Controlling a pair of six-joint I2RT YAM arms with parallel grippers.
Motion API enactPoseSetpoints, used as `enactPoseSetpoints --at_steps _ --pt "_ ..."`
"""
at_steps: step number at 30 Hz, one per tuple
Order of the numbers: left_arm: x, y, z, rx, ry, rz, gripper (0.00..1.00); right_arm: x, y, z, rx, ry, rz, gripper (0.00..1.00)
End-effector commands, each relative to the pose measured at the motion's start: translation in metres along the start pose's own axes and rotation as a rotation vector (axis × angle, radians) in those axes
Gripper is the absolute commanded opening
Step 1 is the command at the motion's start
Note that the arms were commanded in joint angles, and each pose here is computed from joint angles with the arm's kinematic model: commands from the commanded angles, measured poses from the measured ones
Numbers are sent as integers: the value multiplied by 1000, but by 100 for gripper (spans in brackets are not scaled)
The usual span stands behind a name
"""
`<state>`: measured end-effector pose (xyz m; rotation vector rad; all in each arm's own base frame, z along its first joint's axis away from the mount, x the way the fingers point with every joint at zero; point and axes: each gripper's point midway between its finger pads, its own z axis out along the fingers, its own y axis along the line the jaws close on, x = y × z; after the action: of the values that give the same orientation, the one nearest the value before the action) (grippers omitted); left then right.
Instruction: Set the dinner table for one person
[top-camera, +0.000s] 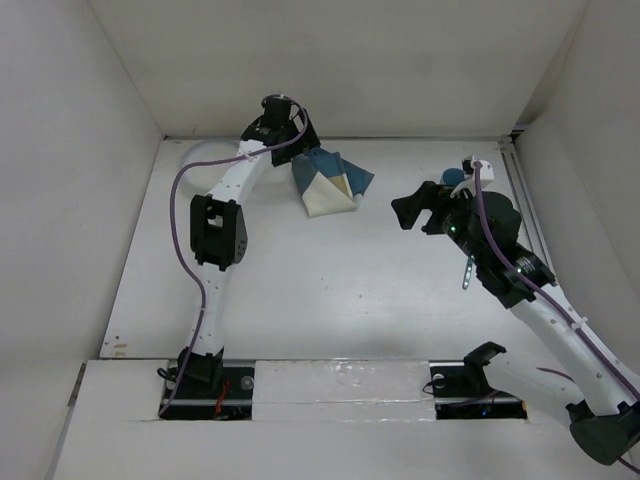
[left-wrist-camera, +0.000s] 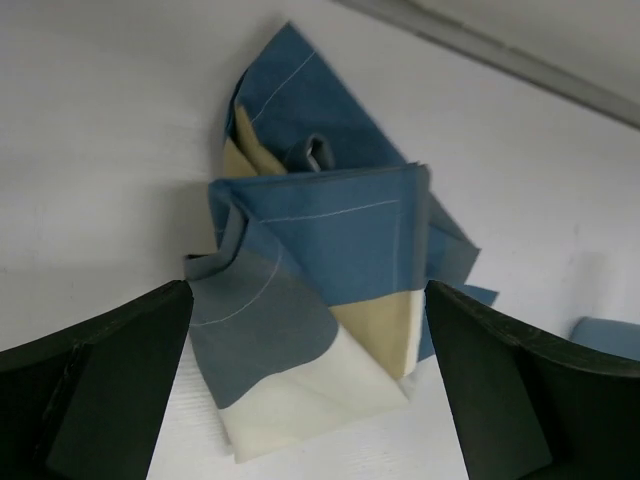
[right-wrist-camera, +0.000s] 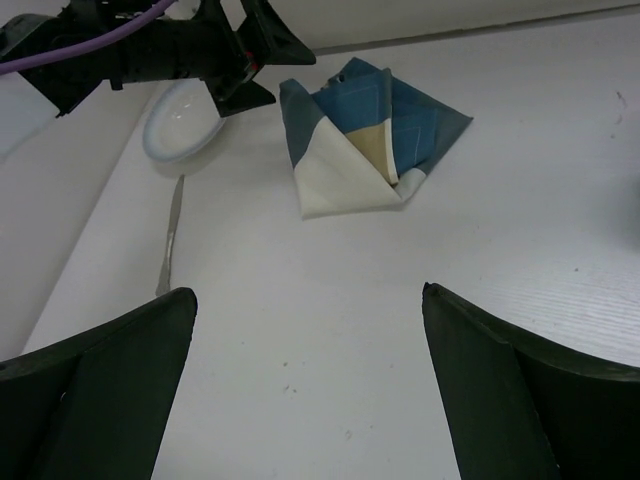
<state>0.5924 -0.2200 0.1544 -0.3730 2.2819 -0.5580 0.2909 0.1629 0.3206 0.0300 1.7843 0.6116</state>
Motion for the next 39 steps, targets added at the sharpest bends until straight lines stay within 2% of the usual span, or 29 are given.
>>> enactPoseSetpoints --at_steps 1,8,12,13,16,23,24,25,26,29,31,35,36,37,39 --pt "5 -6 -15 10 39 -10 100 -6 11 2 -42 -32 -5 100" --pt "16 9 -2 -33 49 -32 99 3 7 8 -39 -25 -6 100" --pt "26 17 10 -52 73 -33 84 7 8 13 -44 -11 -7 100" --pt "26 17 10 -52 73 -33 75 10 7 16 -39 -1 -9 100" --pt "28 19 14 -52 73 -24 68 10 7 16 -39 -1 -9 100" --pt "20 11 10 -26 58 -14 24 6 14 15 -64 -10 -8 100" --pt "16 8 9 -19 50 -4 10 6 14 15 -64 -10 -8 100" --pt "19 10 8 -27 60 -5 10 6 15 17 -65 -11 -8 100" --pt "14 6 6 -18 49 -4 0 6 15 17 -65 -11 -8 100" --pt "2 -6 -15 14 24 -2 0 4 16 19 -65 -11 -8 100" --pt "10 -2 -23 10 30 -13 0 7 13 24 -57 -17 -8 100" --pt "7 2 -56 18 -45 -51 0 21 9 42 -40 18 -12 100" --pt "2 -9 -78 47 -83 -55 0 27 6 47 -32 35 -14 100" --pt "31 6 -75 9 -40 -70 0 36 1 56 -9 57 -18 100" --pt "37 8 -84 -2 -91 -69 0 42 -2 66 7 69 -20 100"
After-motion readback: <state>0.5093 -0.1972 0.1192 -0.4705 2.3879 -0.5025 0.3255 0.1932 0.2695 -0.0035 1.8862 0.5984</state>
